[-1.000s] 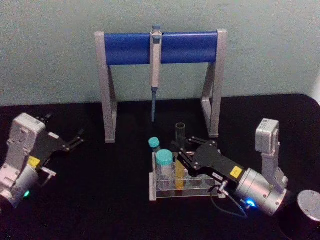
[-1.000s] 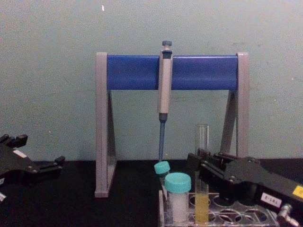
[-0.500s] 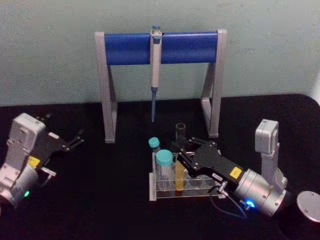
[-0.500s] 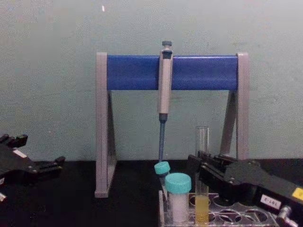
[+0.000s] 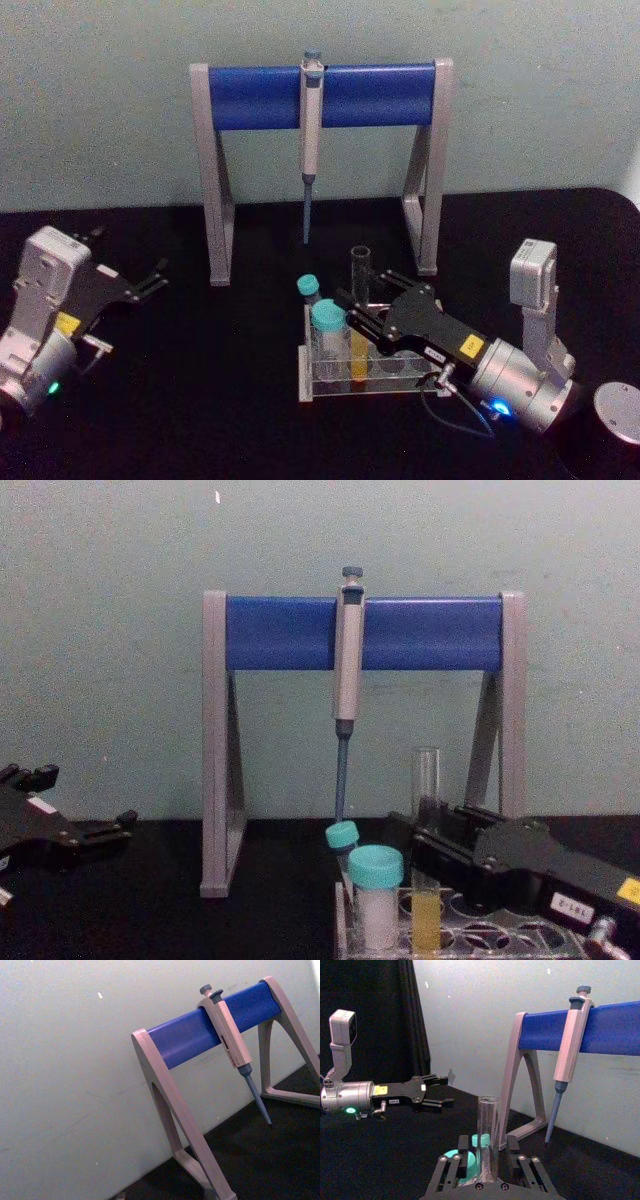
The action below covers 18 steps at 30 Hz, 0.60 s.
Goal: Pick up the test tube from the test tube rack, shake it, then place it back into the test tube rack.
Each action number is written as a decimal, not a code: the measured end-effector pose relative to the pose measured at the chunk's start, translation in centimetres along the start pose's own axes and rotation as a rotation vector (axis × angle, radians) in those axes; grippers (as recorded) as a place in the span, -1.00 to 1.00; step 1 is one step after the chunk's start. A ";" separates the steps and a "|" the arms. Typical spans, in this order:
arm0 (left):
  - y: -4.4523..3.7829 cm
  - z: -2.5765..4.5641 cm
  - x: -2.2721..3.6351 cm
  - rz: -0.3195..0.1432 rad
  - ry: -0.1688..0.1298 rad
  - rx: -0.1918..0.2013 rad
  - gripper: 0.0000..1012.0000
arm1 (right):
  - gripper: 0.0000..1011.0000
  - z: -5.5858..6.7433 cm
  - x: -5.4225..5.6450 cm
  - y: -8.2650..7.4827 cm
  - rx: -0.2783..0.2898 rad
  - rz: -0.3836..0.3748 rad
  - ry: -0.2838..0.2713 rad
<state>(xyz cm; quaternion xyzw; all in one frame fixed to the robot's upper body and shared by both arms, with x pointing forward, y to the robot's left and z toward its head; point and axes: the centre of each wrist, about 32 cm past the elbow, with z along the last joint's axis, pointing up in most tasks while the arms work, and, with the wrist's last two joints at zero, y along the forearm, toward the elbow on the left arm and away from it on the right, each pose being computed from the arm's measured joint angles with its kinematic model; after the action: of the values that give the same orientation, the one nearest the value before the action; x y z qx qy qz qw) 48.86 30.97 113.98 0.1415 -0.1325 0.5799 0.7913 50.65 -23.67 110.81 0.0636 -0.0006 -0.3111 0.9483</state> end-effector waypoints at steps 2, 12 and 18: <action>0.00 0.00 0.00 0.000 0.000 0.000 0.98 | 0.08 0.0 0.0 0.0 0.000 0.000 0.000; 0.00 0.00 0.00 0.000 0.000 0.000 0.98 | 0.67 0.0 0.0 0.0 0.001 0.001 0.000; 0.00 0.00 0.00 0.000 0.000 0.000 0.98 | 0.98 0.0 0.0 0.0 0.002 0.001 0.000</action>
<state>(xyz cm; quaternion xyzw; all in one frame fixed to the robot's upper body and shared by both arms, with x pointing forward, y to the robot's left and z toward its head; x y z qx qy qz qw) 48.86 30.97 113.98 0.1415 -0.1325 0.5799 0.7913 50.66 -23.66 110.84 0.0644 -0.0008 -0.3106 0.9484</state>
